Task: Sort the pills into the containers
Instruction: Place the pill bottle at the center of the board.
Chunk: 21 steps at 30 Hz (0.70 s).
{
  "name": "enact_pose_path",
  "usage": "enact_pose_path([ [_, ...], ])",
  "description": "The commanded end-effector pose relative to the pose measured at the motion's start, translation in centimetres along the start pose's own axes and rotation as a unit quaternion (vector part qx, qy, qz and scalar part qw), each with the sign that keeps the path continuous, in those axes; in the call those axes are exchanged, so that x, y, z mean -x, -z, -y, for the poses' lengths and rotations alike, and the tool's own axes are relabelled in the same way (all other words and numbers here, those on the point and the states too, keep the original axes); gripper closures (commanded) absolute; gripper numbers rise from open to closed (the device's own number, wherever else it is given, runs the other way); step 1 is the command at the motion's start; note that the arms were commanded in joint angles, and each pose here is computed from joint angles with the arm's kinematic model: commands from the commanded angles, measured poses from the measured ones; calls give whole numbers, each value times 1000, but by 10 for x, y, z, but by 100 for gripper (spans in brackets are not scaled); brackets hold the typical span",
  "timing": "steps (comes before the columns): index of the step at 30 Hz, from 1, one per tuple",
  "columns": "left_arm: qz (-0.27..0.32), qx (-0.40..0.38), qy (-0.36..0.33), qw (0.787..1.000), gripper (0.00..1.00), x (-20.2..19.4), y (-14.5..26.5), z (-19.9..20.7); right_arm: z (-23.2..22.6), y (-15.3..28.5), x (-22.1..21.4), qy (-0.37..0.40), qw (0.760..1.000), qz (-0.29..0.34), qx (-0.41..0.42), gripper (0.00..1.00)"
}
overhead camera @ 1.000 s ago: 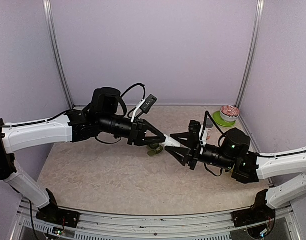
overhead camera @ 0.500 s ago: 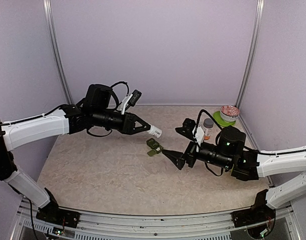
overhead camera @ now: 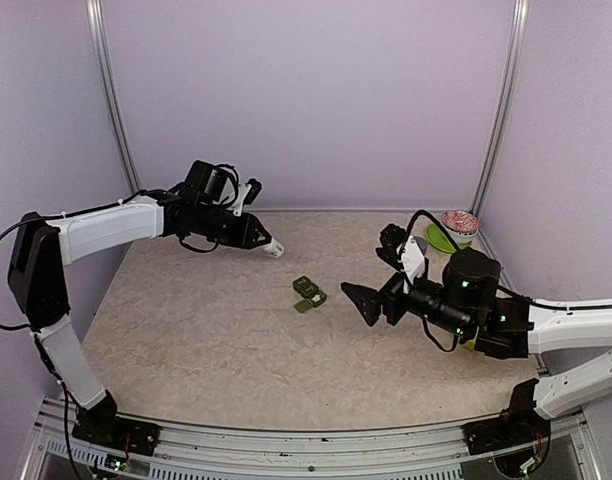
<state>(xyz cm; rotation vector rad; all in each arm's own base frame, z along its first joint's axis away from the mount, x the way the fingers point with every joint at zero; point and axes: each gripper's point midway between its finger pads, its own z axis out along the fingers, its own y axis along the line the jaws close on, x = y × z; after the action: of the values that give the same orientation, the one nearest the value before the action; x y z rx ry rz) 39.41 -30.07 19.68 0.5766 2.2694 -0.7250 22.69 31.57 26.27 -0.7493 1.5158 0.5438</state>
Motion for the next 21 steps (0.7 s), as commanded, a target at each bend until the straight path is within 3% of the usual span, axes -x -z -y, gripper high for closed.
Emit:
enact_pose_path([
  [1,-19,61,-1,998,91,4,-10,-39,14,8,8,-14,999,7,-30,0],
  [8,-66,146,-15,987,91,6,-37,-87,13,10,6,-18,1000,5,-25,0],
  [21,-120,218,-17,968,91,-7,-72,-154,11,9,3,-20,1000,2,-18,0],
])
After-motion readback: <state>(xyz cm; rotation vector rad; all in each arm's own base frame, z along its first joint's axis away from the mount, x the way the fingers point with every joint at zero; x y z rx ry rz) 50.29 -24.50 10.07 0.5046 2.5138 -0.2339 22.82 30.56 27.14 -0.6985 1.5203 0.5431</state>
